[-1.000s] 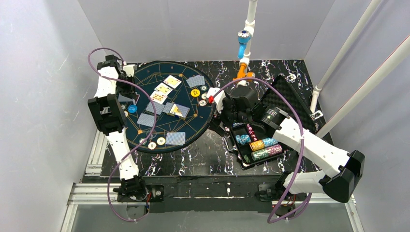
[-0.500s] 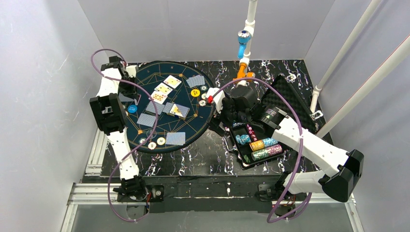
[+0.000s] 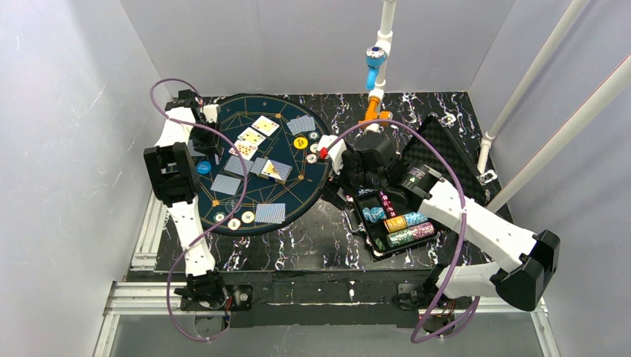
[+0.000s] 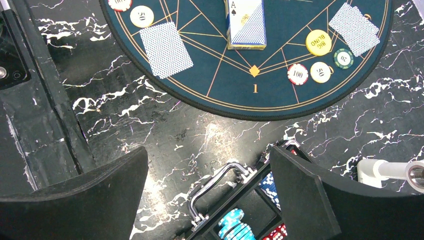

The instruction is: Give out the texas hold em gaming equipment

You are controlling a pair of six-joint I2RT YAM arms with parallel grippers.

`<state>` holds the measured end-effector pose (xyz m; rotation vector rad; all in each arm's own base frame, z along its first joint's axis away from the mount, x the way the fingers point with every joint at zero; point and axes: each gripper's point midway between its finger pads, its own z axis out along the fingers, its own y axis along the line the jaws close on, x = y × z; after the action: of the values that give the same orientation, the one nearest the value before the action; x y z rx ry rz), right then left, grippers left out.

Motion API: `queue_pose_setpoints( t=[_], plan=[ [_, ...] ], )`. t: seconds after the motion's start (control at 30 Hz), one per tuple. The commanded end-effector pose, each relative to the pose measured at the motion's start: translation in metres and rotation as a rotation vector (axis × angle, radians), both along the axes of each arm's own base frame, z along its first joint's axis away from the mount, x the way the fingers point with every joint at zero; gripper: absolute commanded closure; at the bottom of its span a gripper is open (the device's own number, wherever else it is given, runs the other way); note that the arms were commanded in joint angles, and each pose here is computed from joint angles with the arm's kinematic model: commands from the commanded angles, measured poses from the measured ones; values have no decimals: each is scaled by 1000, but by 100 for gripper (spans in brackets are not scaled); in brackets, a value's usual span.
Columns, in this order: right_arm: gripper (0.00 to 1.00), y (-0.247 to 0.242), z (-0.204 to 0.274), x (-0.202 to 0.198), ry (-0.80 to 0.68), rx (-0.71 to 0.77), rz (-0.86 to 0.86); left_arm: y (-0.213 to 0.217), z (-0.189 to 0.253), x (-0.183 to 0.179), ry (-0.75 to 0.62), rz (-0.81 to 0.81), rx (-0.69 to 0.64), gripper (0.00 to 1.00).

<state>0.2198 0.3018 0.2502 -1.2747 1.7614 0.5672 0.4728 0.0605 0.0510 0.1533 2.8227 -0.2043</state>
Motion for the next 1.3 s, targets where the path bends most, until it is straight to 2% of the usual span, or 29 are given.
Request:
queue_pose_setpoints(
  t=[0.0,0.13,0.27,0.57,0.63,0.9,1.03,1.27],
  plan=[
    [2,4,14,3,-23,36,2,6,1,-9,21,2,26,59],
    [2,4,15,3,-22,40,4,5,3,-10,17,-2,22,51],
    [2,4,15,2,-24,40,7,2,8,-9,6,-1,8,35],
    [2,3,16,1,-27,45,7,-8,33,-10,-27,19,-42,15],
    [2,4,16,2,-30,48,7,-14,45,-12,-41,28,-64,3],
    [2,11,23,6,-47,72,17,-20,121,-29,-123,8,-67,2],
    [2,9,29,5,-67,70,25,-36,169,-66,-175,-61,-103,2],
    [2,-24,31,-6,-114,5,1,-65,205,-151,-210,-141,-162,2]
  ],
)
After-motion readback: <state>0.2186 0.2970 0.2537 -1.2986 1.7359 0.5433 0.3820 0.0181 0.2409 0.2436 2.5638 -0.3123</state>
